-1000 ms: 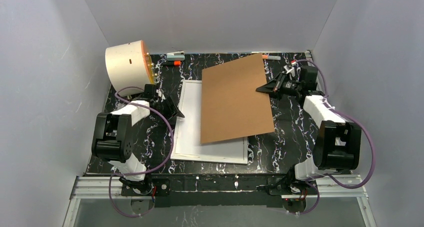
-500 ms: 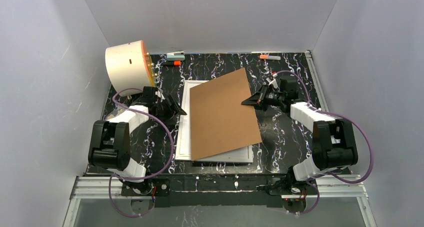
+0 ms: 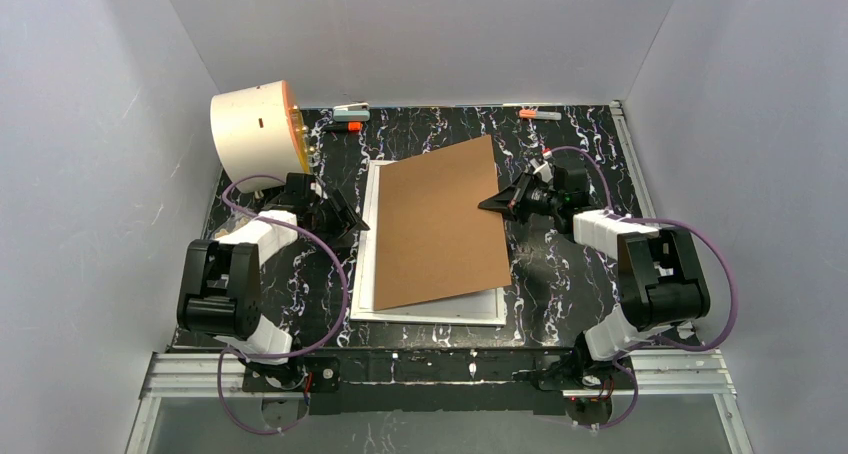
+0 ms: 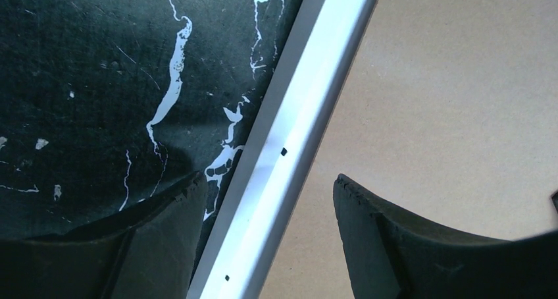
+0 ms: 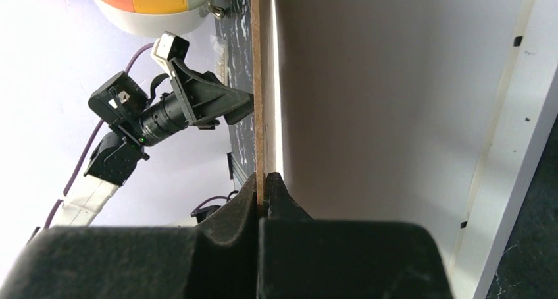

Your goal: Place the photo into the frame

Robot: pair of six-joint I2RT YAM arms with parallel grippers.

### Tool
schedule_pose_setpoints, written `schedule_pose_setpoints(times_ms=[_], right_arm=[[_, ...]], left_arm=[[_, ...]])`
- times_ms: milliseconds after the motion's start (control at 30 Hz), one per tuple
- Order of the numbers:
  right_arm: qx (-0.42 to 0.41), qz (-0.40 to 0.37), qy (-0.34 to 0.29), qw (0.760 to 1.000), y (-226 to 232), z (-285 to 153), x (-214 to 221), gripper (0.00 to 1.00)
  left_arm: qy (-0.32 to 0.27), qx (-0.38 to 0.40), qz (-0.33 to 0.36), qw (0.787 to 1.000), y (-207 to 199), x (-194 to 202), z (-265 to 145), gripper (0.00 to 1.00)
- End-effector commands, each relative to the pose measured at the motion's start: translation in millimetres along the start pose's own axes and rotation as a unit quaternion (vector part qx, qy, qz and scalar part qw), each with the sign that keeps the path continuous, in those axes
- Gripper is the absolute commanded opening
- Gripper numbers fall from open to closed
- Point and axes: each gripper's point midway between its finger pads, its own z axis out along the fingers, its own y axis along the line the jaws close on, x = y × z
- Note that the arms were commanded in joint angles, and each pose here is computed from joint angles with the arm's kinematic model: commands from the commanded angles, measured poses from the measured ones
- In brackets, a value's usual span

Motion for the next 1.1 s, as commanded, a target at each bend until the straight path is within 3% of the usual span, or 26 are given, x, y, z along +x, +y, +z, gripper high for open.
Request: schedule_pose_setpoints(times_ms=[0, 467, 667, 1067], right_arm=[[-0.038, -0.031, -0.005, 0.999, 17, 7, -7, 0.01], [-0.008, 0.001, 0.020, 1.000, -10, 21, 16, 0.01], [0.012, 0.017, 0.018, 1.000, -20, 20, 25, 0.15], [0.024, 0.015, 0.035, 0.999, -26, 27, 39, 0.19]], left_arm=[[0.004, -0.005, 0.010, 1.000, 2, -1, 5, 0.67], [0.021, 0.003, 0.008, 1.000, 4, 5, 14, 0.66], [0.023, 0.009, 0.006, 1.000, 2, 5, 14, 0.64], [0.030, 0.015, 0.005, 0.999, 2, 9, 14, 0.62]])
